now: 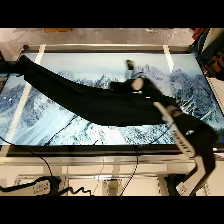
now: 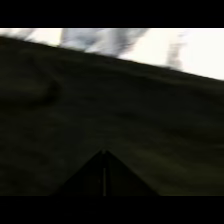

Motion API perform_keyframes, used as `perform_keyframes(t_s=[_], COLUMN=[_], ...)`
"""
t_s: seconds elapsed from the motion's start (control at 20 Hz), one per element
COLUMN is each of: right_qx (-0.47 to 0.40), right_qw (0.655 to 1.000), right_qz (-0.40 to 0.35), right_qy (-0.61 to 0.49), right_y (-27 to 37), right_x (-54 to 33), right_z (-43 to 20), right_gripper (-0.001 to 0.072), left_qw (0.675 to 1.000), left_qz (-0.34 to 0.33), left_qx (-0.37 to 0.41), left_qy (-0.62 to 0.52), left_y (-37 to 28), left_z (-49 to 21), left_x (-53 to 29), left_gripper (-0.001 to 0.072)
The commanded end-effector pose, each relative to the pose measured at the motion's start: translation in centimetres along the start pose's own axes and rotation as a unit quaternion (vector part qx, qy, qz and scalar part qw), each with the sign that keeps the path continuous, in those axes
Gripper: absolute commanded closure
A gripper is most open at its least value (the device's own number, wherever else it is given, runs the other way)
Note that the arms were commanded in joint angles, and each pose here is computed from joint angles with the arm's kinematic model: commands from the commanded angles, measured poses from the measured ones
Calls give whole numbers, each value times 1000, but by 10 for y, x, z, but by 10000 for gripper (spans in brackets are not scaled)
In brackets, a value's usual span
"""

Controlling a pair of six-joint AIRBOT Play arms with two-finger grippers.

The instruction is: Fold the clothes and pants, and hang the long-sleeved shirts on hangers.

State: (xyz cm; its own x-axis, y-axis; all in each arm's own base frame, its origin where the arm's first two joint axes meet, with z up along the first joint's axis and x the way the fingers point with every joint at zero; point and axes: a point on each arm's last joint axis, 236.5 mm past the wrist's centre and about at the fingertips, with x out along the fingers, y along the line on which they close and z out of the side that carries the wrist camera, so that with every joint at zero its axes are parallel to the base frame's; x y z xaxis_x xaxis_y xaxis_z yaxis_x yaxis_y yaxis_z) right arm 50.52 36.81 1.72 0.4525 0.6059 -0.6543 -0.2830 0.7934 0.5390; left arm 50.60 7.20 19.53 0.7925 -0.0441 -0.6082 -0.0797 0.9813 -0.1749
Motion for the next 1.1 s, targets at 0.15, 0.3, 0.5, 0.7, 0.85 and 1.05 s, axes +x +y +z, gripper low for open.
perform_keyframes(t_s=[0.15, 0.3, 0.5, 0.7, 0.85, 1.05], right_qx=[-20, 6, 0, -11, -78, -118], right_qw=[989, 986, 987, 991, 991, 989], right_qz=[148, 167, 152, 119, 87, 26], right_qy=[8, 17, 59, 58, 67, 86], right_y=[194, 222, 216, 175, 127, 48], right_x=[53, 69, 81, 72, 40, -39], right_z=[-69, -102, -134, -100, -59, 0], right_gripper=[683, 684, 683, 681, 680, 680], left_qw=[1000, 999, 998, 998, 995, 979], left_qz=[-20, -46, -54, -63, -86, -142], left_qx=[-6, -22, -22, -17, 27, 106], left_qy=[0, -4, -3, 12, 44, 97], left_y=[-17, -29, -36, -47, -70, -138], left_z=[2, 4, 3, -7, -28, -77], left_x=[-31, -32, -31, -23, 5, 66], left_gripper=[674, 673, 674, 674, 674, 674])
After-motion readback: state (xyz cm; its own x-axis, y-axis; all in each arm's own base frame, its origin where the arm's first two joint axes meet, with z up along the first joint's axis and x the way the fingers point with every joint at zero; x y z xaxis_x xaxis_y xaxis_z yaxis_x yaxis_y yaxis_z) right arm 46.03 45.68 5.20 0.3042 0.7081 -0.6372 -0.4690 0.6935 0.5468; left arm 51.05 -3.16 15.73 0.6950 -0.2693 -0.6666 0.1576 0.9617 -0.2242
